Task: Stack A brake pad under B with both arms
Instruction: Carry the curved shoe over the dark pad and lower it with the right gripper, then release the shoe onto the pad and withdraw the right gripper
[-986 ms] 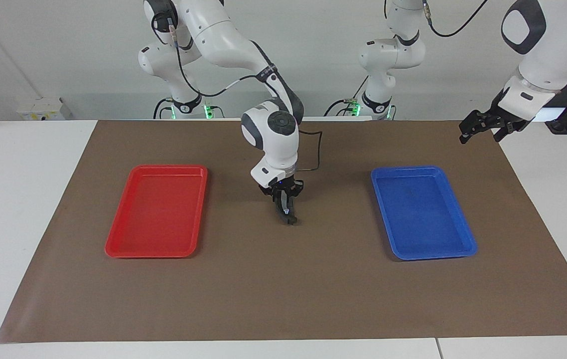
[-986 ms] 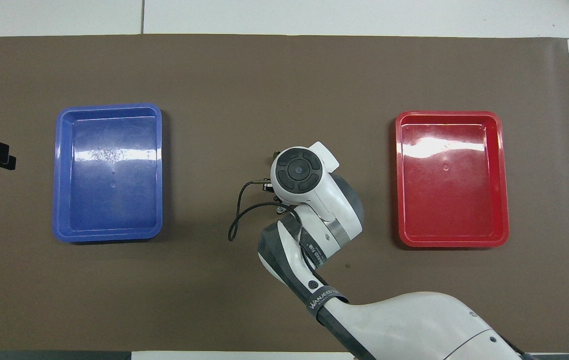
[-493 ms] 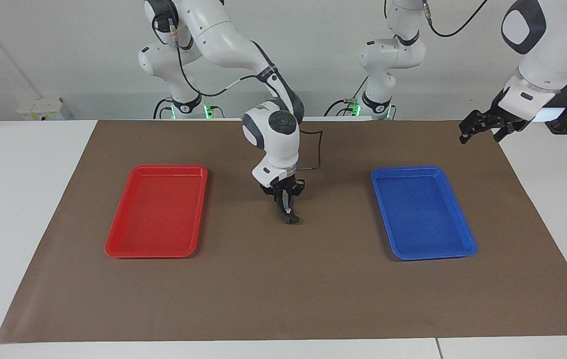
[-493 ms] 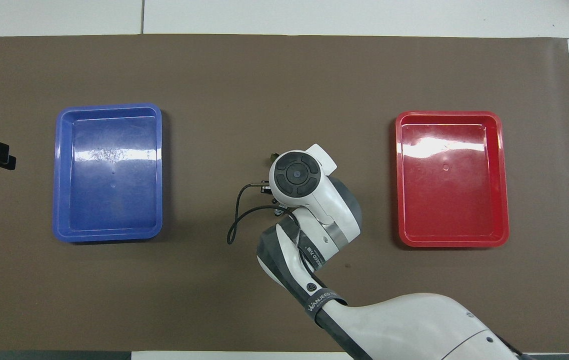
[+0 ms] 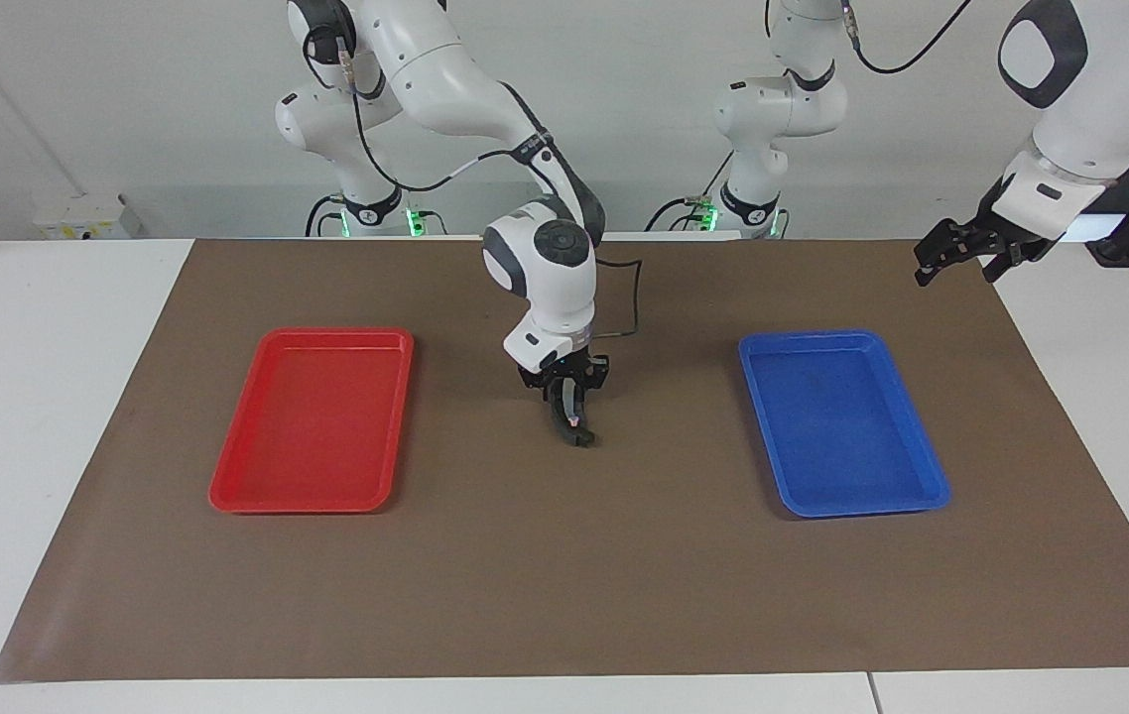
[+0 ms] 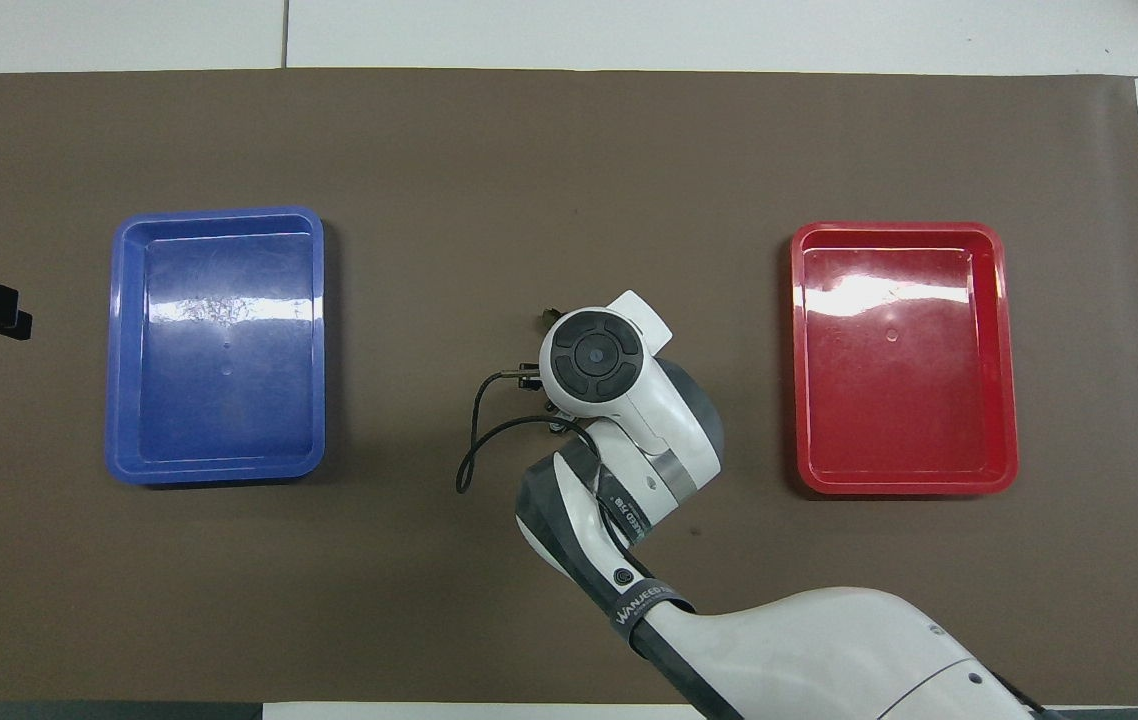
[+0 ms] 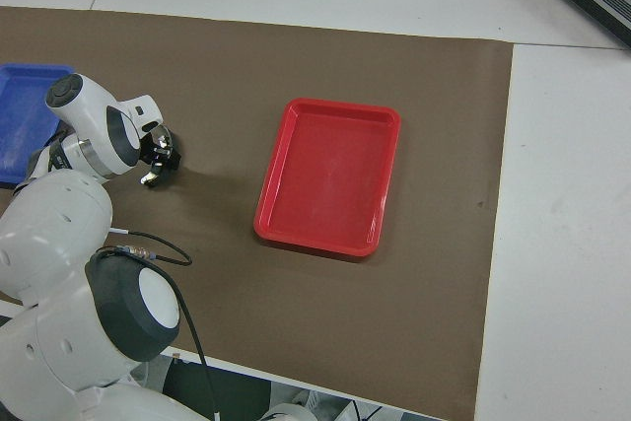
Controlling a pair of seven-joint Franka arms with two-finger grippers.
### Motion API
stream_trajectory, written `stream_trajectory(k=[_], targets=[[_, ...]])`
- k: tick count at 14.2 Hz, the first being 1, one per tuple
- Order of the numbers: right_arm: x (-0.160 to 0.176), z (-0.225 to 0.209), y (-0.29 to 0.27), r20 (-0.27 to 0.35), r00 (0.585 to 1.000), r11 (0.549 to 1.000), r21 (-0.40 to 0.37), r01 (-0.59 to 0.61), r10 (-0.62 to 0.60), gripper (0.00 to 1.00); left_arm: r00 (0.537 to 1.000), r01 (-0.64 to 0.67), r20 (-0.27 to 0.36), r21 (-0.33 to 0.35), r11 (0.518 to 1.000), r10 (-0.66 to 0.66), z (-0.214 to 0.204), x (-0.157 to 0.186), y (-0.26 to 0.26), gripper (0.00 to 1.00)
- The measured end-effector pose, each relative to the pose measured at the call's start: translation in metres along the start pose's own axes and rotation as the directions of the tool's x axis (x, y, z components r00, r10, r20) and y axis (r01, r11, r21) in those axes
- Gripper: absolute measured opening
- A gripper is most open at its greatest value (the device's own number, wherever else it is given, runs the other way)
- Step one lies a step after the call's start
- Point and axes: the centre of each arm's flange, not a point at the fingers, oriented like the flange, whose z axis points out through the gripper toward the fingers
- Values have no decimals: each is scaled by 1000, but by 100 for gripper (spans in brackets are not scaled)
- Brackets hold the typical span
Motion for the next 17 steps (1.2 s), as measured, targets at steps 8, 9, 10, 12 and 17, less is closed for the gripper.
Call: stream_trajectory(k=[8,9,10,12,17], targets=[[41,-82,42,-71,994,996,45,-77,80,100,1000,0,0,0,1000,0,0,0,0,100],[54,-103,67,-88,991,994,50,-93,97,100,1000,0,0,0,1000,0,0,0,0,100],[65,-122,92,-100,990,994,45,-99,103,100,1000,0,0,0,1000,0,0,0,0,100],[77,-154,137,-113,989,996,17,-93,94,100,1000,0,0,0,1000,0,0,0,0,100],[77,-206,232,-25,999,997,-65,-39,38,100,1000,0,0,0,1000,0,0,0,0,100]])
